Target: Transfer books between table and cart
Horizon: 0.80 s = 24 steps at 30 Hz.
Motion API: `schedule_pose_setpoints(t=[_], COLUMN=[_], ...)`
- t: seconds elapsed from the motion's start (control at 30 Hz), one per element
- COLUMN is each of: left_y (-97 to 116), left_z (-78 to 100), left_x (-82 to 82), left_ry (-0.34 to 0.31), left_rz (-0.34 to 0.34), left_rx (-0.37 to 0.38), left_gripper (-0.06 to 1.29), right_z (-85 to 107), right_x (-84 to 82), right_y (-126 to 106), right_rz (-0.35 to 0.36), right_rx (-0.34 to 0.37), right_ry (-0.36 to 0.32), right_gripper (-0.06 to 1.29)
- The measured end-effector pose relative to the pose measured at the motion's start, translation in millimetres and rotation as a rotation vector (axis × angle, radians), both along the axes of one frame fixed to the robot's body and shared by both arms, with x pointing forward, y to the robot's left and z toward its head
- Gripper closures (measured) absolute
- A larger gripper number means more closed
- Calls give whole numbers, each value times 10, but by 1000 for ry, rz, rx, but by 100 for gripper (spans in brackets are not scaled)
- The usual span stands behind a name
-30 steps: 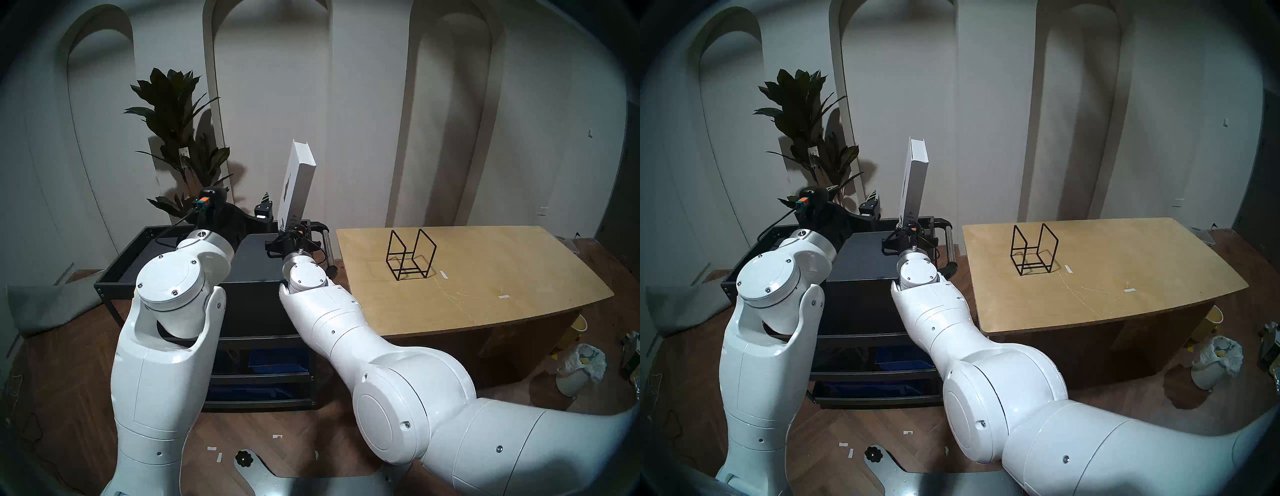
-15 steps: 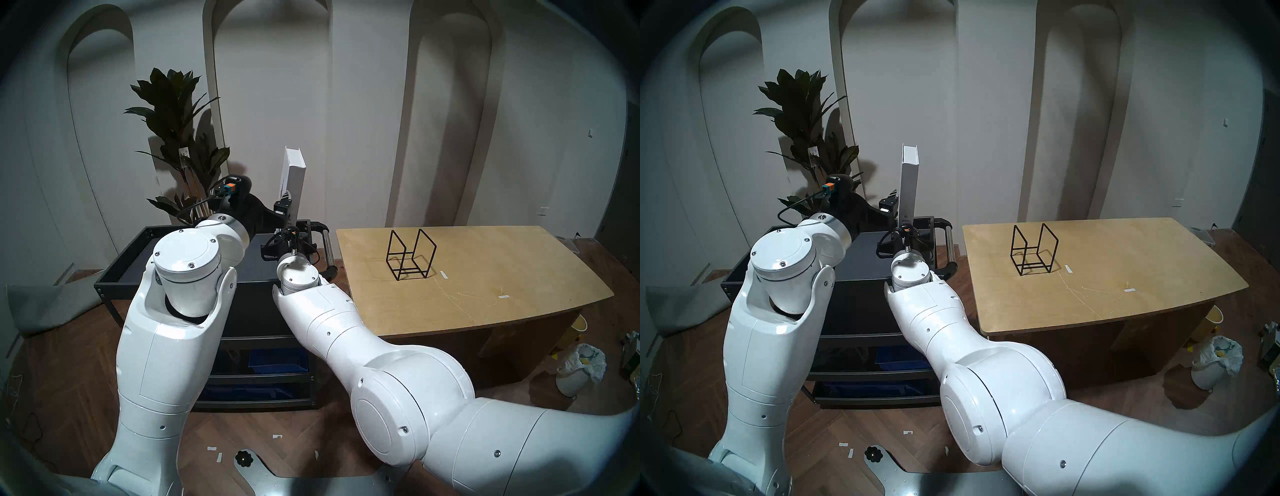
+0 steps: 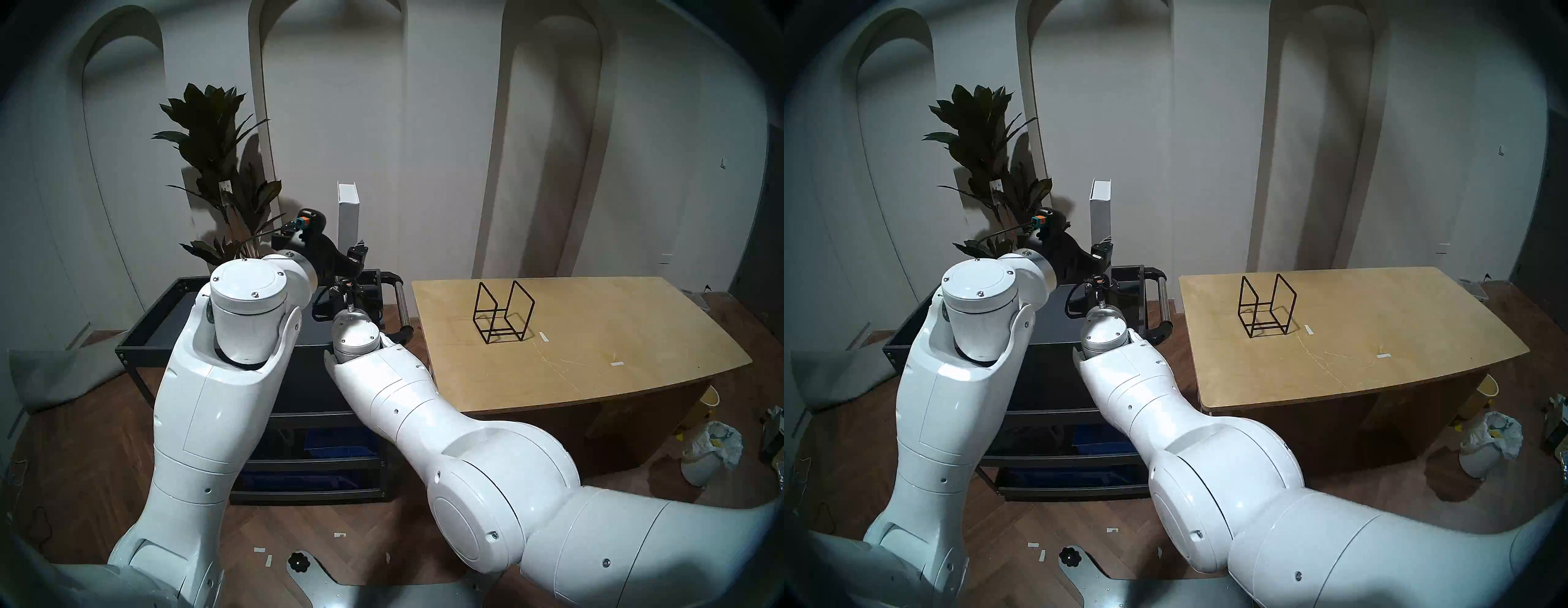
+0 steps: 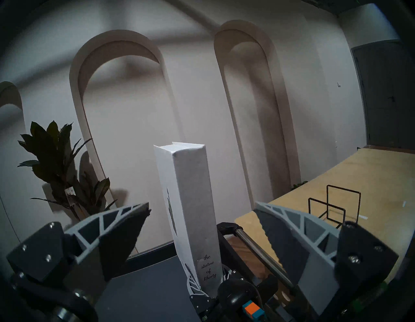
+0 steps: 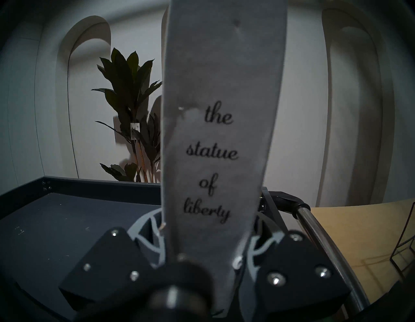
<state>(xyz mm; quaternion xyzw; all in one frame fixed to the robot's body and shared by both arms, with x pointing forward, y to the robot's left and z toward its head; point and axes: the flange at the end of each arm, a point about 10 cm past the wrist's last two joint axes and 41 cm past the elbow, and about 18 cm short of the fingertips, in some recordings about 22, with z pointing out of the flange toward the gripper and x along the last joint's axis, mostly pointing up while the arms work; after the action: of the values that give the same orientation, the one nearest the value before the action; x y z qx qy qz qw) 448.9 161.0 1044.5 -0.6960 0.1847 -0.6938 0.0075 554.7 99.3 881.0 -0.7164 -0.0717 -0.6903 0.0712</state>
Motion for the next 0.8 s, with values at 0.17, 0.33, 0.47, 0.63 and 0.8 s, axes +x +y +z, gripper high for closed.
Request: schedule_pose_setpoints(t=[0.17, 0.33, 0.47, 0.63, 0.8], left_y=[29, 73, 106, 129, 130], left_z=[45, 125, 180, 220, 275], left_x=[112, 208, 300, 407, 492], left_ry=[23, 34, 47, 69, 87], left_rz=[18, 42, 68, 98, 119], left_rx=[3, -5, -15, -30, -46], left_gripper=[0, 0, 0, 0, 0], right_z=[26, 32, 37, 48, 46], right_x=[-28, -56, -80, -106, -133], right_y=[47, 78, 99, 118, 129], right_rz=[-9, -24, -39, -60, -82], right_rx=[-29, -51, -68, -83, -95], right_ry=[-3, 0, 3, 7, 15], right_gripper=[81, 81, 81, 81, 81])
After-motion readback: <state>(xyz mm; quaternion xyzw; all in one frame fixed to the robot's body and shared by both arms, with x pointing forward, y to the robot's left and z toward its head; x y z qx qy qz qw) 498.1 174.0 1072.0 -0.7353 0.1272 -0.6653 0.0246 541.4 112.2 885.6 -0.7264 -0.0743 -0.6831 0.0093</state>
